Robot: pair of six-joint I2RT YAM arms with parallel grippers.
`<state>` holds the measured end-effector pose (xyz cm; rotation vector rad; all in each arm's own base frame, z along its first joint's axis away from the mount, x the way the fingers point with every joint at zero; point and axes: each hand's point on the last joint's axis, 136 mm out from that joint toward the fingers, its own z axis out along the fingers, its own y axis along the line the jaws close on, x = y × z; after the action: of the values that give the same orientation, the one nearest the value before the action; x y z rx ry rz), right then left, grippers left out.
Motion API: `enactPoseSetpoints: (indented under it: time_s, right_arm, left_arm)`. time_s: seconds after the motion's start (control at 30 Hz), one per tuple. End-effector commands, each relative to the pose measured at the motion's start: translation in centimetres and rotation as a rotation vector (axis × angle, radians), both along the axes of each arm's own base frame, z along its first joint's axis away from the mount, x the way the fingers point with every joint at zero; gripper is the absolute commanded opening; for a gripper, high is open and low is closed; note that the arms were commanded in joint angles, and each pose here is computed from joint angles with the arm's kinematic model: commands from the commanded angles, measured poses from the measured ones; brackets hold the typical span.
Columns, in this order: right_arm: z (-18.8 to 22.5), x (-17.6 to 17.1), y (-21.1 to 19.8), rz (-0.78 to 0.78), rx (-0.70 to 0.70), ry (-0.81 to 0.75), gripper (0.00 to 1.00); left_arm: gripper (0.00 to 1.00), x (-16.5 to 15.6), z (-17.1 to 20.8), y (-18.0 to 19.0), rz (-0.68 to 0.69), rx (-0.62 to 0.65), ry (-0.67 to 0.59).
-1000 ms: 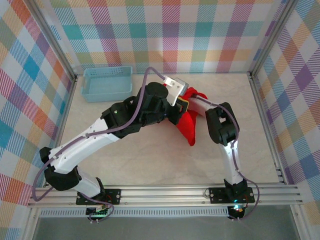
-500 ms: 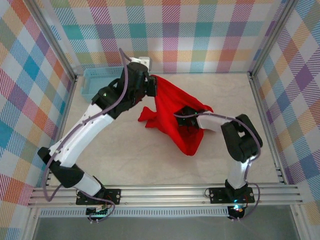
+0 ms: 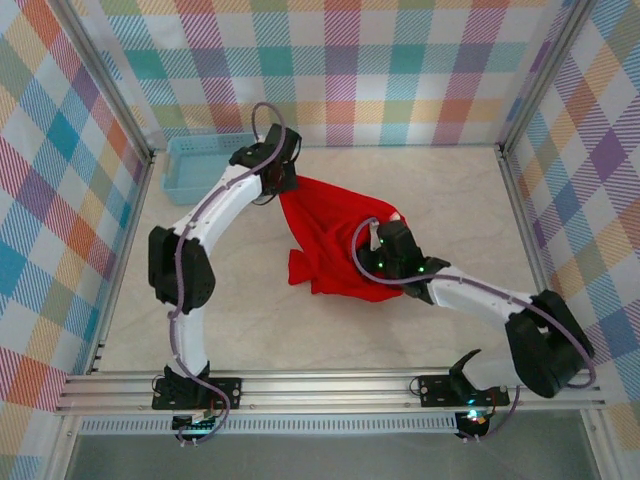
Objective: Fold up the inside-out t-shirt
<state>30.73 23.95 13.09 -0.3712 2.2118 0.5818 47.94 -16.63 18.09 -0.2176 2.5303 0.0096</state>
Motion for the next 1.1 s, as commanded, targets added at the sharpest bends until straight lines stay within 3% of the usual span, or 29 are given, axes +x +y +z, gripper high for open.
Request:
enactPoseSetpoints:
  time_s: [0.0,0.17,0.33,0.5,0.67,0.87,1.07]
  right_arm:
    - [2.6,-1.1,0.2,0.053,0.063,-0.099,0.0]
    - [5.3,-2.5,-1.5,0.031,0.083,-0.167,0.0]
    - [7.0,-3.1,-2.3,0.008,0.106,-0.175,0.0]
    - [6.4,-2.9,-2.2,-0.003,0.107,-0.151,0.0]
    - [5.7,-2.4,-2.3,-0.013,0.096,-0.129,0.0]
    - [5.8,-2.9,-0.9,0.055,0.144,-0.11,0.0]
    - [7.0,-4.4,0.4,0.149,0.199,-0.112,0.0]
  left_arm:
    - [0.0,0.0,-2.5,2.4,0.08,0.057,0.084]
    - [0.0,-0.9,-6.7,3.2,0.089,0.137,0.194]
    - [0.0,-1.8,-7.9,2.8,0.055,0.139,0.218]
    - [0.44,-5.0,-5.1,-1.3,-0.114,0.003,0.163]
    - [0.71,-11.0,0.5,-5.6,-0.308,-0.191,-0.034]
    - [0.84,-18.9,3.6,-13.0,-0.668,-0.382,-0.197]
    - [0.85,-20.8,2.5,-18.1,-0.832,-0.449,-0.183]
